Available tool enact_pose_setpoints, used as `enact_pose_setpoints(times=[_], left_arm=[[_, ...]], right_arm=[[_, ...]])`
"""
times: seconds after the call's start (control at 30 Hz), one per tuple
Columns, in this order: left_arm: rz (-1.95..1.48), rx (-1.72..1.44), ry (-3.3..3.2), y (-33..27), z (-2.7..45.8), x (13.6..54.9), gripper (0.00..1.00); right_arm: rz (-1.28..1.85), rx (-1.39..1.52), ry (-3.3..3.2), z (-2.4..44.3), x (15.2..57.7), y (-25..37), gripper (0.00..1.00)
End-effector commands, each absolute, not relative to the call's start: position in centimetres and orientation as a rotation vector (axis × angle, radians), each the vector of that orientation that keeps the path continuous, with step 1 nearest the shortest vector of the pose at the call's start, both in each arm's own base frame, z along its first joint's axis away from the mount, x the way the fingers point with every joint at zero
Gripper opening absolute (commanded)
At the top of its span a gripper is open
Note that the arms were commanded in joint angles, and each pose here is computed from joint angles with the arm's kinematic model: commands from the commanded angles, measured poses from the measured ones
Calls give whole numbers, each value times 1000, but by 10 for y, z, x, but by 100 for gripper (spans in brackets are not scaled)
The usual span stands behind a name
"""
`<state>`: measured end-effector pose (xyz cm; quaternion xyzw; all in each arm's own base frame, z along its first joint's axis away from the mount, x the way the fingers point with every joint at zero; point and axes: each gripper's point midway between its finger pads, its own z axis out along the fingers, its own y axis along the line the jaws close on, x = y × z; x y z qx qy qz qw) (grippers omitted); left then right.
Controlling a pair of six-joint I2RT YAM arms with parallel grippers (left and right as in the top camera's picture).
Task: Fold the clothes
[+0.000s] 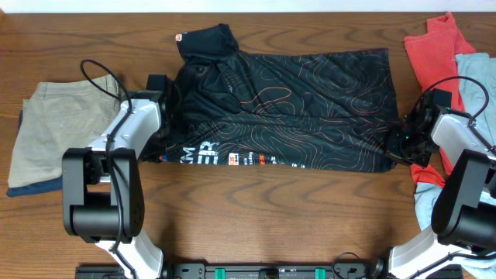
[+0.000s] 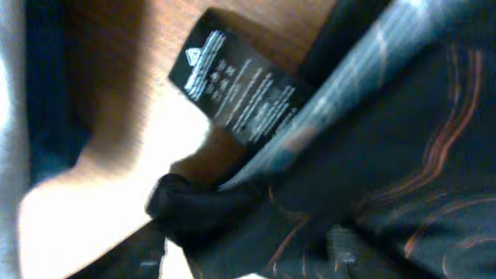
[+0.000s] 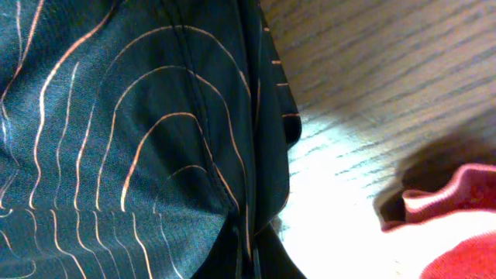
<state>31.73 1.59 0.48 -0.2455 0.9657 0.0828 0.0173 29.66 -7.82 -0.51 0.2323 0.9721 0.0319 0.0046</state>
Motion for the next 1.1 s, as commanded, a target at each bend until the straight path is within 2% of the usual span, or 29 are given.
enact_pose_setpoints(times=[0.0, 0.07, 0.13, 0.17, 0.33, 0.47, 0.6, 0.73, 0.77, 0.8, 0.83, 0.87, 0.9, 0.93, 0.97, 1.07], left_arm=[[309, -782, 3021, 21, -9, 300, 50], [318, -784, 3035, 21, -16, 292, 33], [333, -785, 3060, 21, -19, 283, 12], [347, -788, 3084, 22, -19, 276, 6], [471, -801, 3271, 24, -8, 227, 6], [571, -808, 3410, 25, 8, 191, 6], [531, -821, 3423, 21, 19, 186, 6], [460, -814, 3327, 20, 37, 199, 7], [434, -811, 3290, 20, 44, 204, 13], [410, -808, 3255, 20, 51, 208, 33], [381, -805, 3215, 19, 60, 213, 58], [354, -802, 3181, 19, 67, 218, 82], [325, -797, 3136, 19, 76, 223, 91], [301, -783, 3101, 18, 83, 229, 93], [276, -757, 3066, 18, 89, 235, 94], [147, -639, 2943, 11, 104, 267, 96]], right_arm=[[11, 756, 3114, -18, 276, -82, 1], [12, 758, 3122, -18, 274, -81, 1], [12, 760, 3130, -17, 272, -81, 2], [12, 760, 3135, -17, 271, -80, 1], [-24, 793, 3206, -15, 252, -79, 1], [-208, 1016, 3283, -6, 215, -86, 1], [-214, 1059, 3319, 2, 202, -83, 1], [-184, 1045, 3243, 16, 213, -84, 1], [-176, 1037, 3207, 24, 218, -85, 2], [-173, 1029, 3174, 30, 224, -86, 4], [-165, 1010, 3131, 38, 231, -88, 14], [-160, 997, 3089, 46, 238, -91, 38], [-157, 986, 3050, 54, 244, -92, 64], [-154, 975, 3012, 62, 249, -93, 77], [-150, 966, 2978, 69, 254, -94, 80], [-38, 870, 2902, 87, 270, -86, 78]])
